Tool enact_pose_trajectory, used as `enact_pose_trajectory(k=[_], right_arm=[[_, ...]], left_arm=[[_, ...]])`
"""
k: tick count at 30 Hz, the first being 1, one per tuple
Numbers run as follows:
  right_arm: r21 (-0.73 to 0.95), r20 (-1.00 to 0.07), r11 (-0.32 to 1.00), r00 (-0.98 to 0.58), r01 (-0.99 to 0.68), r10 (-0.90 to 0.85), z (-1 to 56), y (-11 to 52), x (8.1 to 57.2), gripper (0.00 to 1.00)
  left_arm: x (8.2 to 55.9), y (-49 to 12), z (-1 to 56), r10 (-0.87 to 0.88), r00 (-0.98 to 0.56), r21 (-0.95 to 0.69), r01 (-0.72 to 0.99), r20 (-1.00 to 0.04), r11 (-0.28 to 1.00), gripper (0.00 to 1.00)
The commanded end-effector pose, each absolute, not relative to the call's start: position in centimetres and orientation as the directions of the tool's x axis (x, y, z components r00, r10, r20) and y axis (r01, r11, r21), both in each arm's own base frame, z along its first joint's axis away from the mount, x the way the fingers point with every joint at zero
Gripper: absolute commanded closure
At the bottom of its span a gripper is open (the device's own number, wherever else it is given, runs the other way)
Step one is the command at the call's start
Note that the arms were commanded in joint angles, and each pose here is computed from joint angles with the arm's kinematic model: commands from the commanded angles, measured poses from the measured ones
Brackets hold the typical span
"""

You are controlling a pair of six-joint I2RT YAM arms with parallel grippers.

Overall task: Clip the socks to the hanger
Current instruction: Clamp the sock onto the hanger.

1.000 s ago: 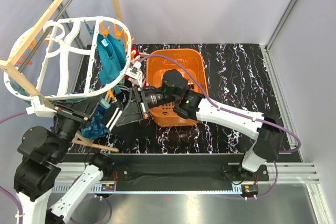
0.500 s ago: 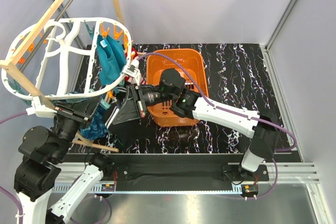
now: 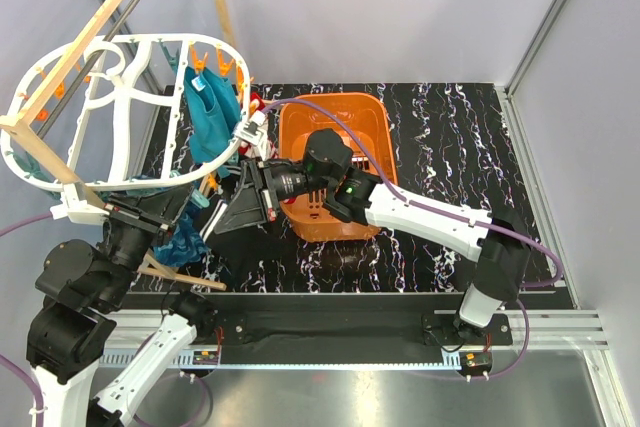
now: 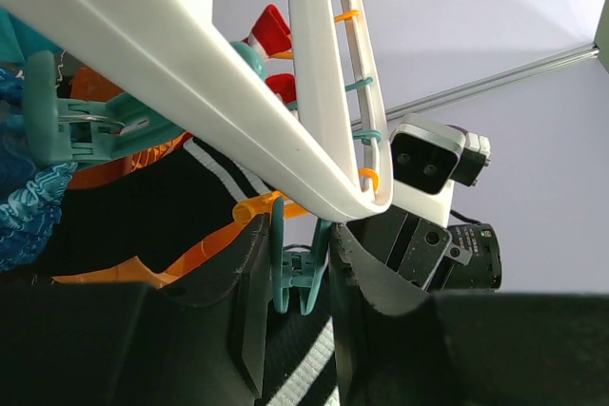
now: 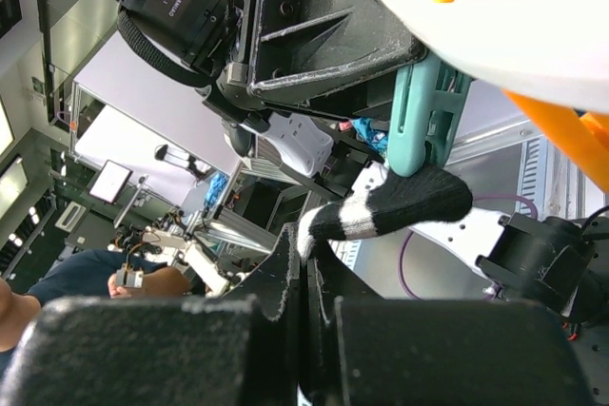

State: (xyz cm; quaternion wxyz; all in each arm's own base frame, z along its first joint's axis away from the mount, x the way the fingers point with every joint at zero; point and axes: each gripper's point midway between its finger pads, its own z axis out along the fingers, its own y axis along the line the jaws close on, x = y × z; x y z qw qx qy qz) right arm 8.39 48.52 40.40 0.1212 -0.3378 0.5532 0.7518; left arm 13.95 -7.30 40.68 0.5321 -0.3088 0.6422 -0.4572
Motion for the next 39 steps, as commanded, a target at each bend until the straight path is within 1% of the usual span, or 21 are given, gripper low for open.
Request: enact_pose_trajectory(k=[1, 21, 22, 23, 26, 27, 28, 29, 30, 32, 34, 35, 36, 37, 39], right_arm=[[0.748, -0.642, -0.37, -0.743, -0.551, -0.19, 40.3, 48.7, 8.9, 1.0], [0.729, -0.66, -0.406, -0.724, -0.551, -0.203, 39.3, 50.2, 9.4, 1.0], [0.726, -0.662, -0.409, -0.721, -0.553, -0.202, 39.4, 50.1, 9.3, 1.0], [0.726, -0.663, -0.409, -0.721, -0.553, -0.202, 39.4, 50.2, 9.4, 1.0], [0.726, -0.663, -0.409, -0.721, -0.553, -0.202, 39.4, 50.2, 9.5, 1.0], [0.728, -0.661, -0.408, -0.722, -0.551, -0.205, 39.3, 50.3, 9.4, 1.0], [0.729, -0.66, -0.407, -0.723, -0.551, -0.205, 39.4, 50.3, 9.6, 1.0], [0.731, -0.659, -0.405, -0.723, -0.549, -0.208, 39.2, 50.5, 9.6, 1.0], [0.734, -0.656, -0.403, -0.725, -0.547, -0.21, 39.2, 50.6, 9.7, 0.99], [0.737, -0.653, -0.4, -0.726, -0.544, -0.216, 39.0, 50.8, 9.8, 0.97], [0.742, -0.648, -0.396, -0.729, -0.54, -0.22, 38.8, 50.9, 9.8, 0.92], [0.745, -0.646, -0.393, -0.731, -0.539, -0.221, 38.6, 50.9, 9.9, 0.89], [0.748, -0.644, -0.388, -0.732, -0.539, -0.223, 38.4, 51.0, 9.9, 0.81], [0.758, -0.634, -0.371, -0.739, -0.537, -0.228, 38.1, 51.1, 10.1, 0.77], [0.753, -0.645, -0.351, -0.73, -0.557, -0.225, 37.5, 51.1, 10.2, 0.71]], left_arm=[[12.7, -8.2, 42.1, -0.881, -0.296, -0.929, 0.149, -0.37, 0.34, 1.0], [12.3, -8.1, 42.0, -0.89, -0.3, -0.938, 0.148, -0.345, 0.313, 1.0], [12.4, -8.1, 41.8, -0.892, -0.297, -0.939, 0.143, -0.342, 0.312, 0.98], [12.4, -7.8, 41.8, -0.9, -0.283, -0.942, 0.141, -0.332, 0.304, 0.83], [12.2, -7.4, 41.6, -0.908, -0.265, -0.944, 0.152, -0.323, 0.291, 0.66], [12.0, -7.4, 41.8, -0.91, -0.263, -0.944, 0.16, -0.322, 0.288, 0.56], [12.0, -7.3, 41.7, -0.91, -0.261, -0.944, 0.16, -0.323, 0.289, 0.49], [11.9, -7.2, 41.9, -0.911, -0.257, -0.943, 0.163, -0.324, 0.289, 0.46], [11.9, -7.2, 41.8, -0.91, -0.258, -0.943, 0.16, -0.326, 0.292, 0.4], [11.8, -7.2, 41.8, -0.908, -0.257, -0.941, 0.161, -0.331, 0.298, 0.32], [11.6, -7.0, 41.8, -0.906, -0.255, -0.939, 0.162, -0.337, 0.303, 0.23], [11.5, -6.9, 41.8, -0.907, -0.248, -0.937, 0.167, -0.341, 0.307, 0.2], [11.4, -6.8, 41.8, -0.906, -0.243, -0.935, 0.171, -0.347, 0.312, 0.18], [11.2, -6.7, 41.8, -0.902, -0.239, -0.929, 0.178, -0.36, 0.324, 0.14], [10.8, -6.4, 41.8, -0.898, -0.231, -0.922, 0.193, -0.375, 0.336, 0.12]])
